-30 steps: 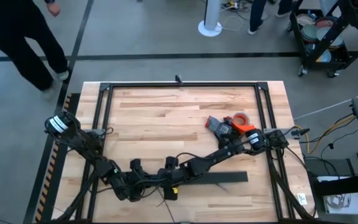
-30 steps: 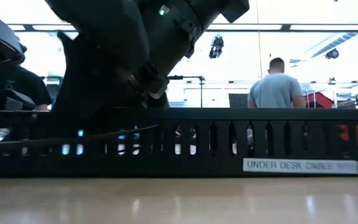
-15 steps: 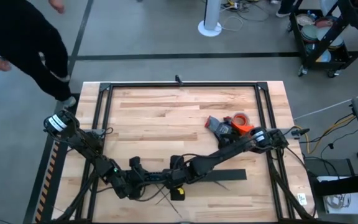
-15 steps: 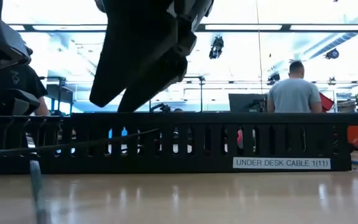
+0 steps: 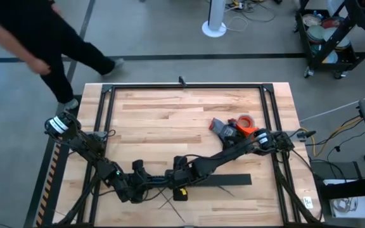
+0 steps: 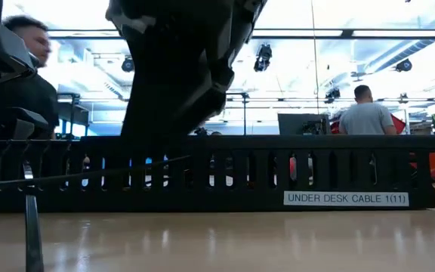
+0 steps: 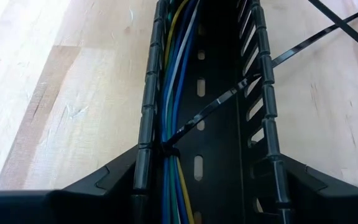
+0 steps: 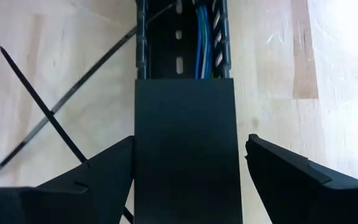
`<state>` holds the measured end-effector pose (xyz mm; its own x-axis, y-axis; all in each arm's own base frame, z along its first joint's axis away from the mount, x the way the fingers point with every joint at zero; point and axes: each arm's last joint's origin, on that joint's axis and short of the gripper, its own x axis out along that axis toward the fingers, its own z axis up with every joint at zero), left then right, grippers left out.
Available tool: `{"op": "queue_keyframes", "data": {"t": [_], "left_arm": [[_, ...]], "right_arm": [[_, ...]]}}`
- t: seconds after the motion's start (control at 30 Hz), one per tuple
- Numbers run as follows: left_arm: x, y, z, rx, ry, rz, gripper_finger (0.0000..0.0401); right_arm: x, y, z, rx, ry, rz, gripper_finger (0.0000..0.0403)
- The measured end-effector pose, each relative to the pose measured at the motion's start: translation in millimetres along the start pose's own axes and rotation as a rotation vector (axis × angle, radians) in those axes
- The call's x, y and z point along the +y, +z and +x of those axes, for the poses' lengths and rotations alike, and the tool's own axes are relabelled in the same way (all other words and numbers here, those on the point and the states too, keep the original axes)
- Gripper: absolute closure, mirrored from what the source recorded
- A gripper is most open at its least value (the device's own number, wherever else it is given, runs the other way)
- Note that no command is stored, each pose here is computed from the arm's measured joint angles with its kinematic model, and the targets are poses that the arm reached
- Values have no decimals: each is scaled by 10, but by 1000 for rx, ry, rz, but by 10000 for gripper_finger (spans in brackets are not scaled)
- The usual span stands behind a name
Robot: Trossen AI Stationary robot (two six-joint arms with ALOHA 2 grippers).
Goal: Ziptie cables
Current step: Insert the black cable duct cover into the black cable duct
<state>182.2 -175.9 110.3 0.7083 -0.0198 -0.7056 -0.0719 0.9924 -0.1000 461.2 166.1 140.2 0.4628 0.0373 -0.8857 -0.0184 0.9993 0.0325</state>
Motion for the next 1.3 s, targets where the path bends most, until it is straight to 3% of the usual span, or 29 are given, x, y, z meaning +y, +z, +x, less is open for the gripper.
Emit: {"op": "queue_keyframes", "data": {"t": [0.5,0.9,1.3], "left_arm": [[-3,-1,-1,1,-3,0,164],[-15,3,-2,-5,-19,-16,166],[6,-8,-2,1,15,-34,166]], "right_arm": [[5,0,13,-9,7,17,184],[15,29,165,-66,41,50,184],[139,9,125,-93,22,55,185]]}}
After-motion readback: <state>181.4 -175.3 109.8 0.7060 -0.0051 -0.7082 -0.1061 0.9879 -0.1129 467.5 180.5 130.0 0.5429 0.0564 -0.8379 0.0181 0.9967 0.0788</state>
